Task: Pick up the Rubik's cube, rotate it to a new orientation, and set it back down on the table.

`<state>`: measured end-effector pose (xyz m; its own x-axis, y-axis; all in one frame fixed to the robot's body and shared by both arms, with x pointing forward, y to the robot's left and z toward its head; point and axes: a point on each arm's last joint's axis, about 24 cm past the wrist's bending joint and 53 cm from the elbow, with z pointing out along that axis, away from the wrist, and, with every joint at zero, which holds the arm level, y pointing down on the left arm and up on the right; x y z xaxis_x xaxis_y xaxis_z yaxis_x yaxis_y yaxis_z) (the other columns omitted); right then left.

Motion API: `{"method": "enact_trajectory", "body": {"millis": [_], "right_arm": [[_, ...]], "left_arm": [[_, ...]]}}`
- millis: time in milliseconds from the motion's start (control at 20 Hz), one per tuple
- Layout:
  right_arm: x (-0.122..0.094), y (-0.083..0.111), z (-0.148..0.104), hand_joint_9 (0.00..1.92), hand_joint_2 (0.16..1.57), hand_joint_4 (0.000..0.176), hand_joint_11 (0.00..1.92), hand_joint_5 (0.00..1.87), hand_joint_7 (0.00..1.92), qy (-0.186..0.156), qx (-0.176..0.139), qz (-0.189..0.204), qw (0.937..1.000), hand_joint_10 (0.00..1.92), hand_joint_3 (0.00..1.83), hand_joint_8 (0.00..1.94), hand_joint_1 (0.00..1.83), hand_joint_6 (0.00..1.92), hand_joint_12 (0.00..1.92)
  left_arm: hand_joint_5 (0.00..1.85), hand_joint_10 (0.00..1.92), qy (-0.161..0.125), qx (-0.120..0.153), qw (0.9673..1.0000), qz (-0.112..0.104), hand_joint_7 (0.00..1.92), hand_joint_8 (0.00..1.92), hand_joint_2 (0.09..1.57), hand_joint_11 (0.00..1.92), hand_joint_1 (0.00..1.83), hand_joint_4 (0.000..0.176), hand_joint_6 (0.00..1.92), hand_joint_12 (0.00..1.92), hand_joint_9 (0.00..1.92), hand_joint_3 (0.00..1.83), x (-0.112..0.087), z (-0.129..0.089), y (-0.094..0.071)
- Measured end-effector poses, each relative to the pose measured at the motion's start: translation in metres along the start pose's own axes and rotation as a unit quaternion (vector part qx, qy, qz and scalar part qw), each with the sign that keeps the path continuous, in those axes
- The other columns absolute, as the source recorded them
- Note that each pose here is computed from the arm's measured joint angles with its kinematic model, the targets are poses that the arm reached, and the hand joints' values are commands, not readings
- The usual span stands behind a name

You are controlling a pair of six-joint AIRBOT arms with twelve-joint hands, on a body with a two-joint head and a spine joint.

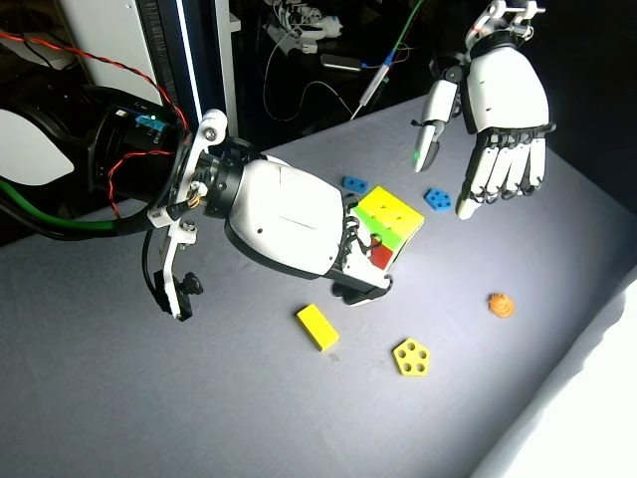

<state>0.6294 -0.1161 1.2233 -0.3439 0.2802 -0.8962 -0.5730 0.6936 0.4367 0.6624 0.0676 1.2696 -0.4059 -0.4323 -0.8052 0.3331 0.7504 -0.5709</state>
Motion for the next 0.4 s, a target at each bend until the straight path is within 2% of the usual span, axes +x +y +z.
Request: {"method": "enact_trajectory", "body": {"millis": [50,150,250,400], "right_arm": [[0.000,0.000,0.000,0.71,1.26,0.000,0.57,0.75,0.93,0.000,0.000,0.000,1.0000,1.74,0.00,1.43,0.11,1.33,1.92],[-0.002,0.002,0.000,0.70,1.27,0.000,0.56,0.73,0.89,-0.005,-0.005,-0.003,1.0000,1.78,0.00,1.53,0.10,1.39,1.92],[-0.003,0.004,-0.001,0.70,1.28,0.000,0.56,0.72,0.88,-0.010,-0.010,-0.008,0.9999,1.79,0.00,1.53,0.09,1.40,1.92],[-0.005,0.005,-0.001,0.71,1.28,0.000,0.56,0.71,0.87,-0.013,-0.013,-0.009,0.9998,1.78,0.00,1.53,0.05,1.42,1.92]], "left_arm": [[0.71,1.75,-0.003,0.004,1.0000,0.001,0.89,1.51,1.37,0.59,0.13,0.000,1.36,1.92,0.83,0.00,-0.003,0.000,-0.003],[0.68,1.84,-0.007,0.008,0.9999,0.000,0.89,1.61,1.38,0.66,0.12,0.000,1.48,1.92,0.84,0.00,-0.006,-0.001,-0.007],[0.66,1.88,-0.006,0.015,0.9999,-0.001,0.90,1.66,1.38,0.72,0.13,0.000,1.57,1.92,0.87,0.00,-0.005,-0.002,-0.013],[0.65,1.90,-0.009,0.018,0.9998,-0.002,0.88,1.67,1.38,0.71,0.14,0.000,1.52,1.92,0.85,0.00,-0.009,-0.003,-0.015]]}}
